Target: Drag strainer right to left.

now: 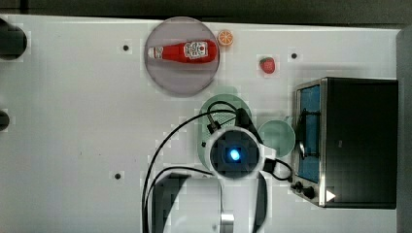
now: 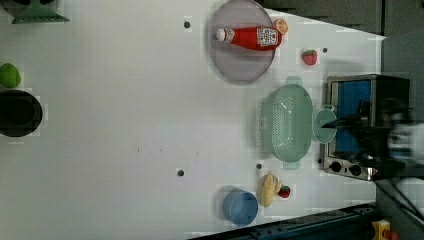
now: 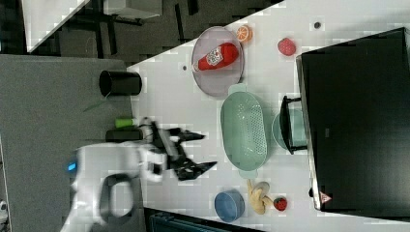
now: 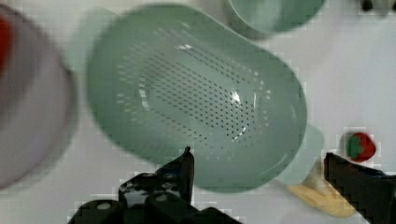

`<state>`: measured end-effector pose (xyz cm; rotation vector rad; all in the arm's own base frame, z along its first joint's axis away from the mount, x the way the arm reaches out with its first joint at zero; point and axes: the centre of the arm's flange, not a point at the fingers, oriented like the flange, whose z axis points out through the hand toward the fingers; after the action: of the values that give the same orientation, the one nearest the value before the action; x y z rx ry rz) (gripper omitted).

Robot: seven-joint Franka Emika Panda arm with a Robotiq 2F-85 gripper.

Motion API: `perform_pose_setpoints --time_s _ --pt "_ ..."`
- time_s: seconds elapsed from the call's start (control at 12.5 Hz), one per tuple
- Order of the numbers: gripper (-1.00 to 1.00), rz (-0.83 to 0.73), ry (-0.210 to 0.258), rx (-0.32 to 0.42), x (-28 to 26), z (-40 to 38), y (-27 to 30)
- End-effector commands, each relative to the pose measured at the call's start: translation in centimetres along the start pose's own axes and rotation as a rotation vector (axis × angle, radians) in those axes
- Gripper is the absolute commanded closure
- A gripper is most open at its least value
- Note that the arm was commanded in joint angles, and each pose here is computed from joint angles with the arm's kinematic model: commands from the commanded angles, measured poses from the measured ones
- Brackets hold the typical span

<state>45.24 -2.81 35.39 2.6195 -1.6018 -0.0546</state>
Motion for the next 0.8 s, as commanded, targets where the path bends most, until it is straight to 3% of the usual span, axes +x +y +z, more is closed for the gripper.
perform_pose_setpoints --time_s 0.08,0.4,0.8 --pt "-1.0 0.256 -0.006 0.02 -0.6 3.2 -0.8" --pt "-1.0 0.367 -0.004 0.044 -0.4 11.1 -3.3" --pt "-1.0 0.353 -0.007 0.054 -1.9 17.2 -4.4"
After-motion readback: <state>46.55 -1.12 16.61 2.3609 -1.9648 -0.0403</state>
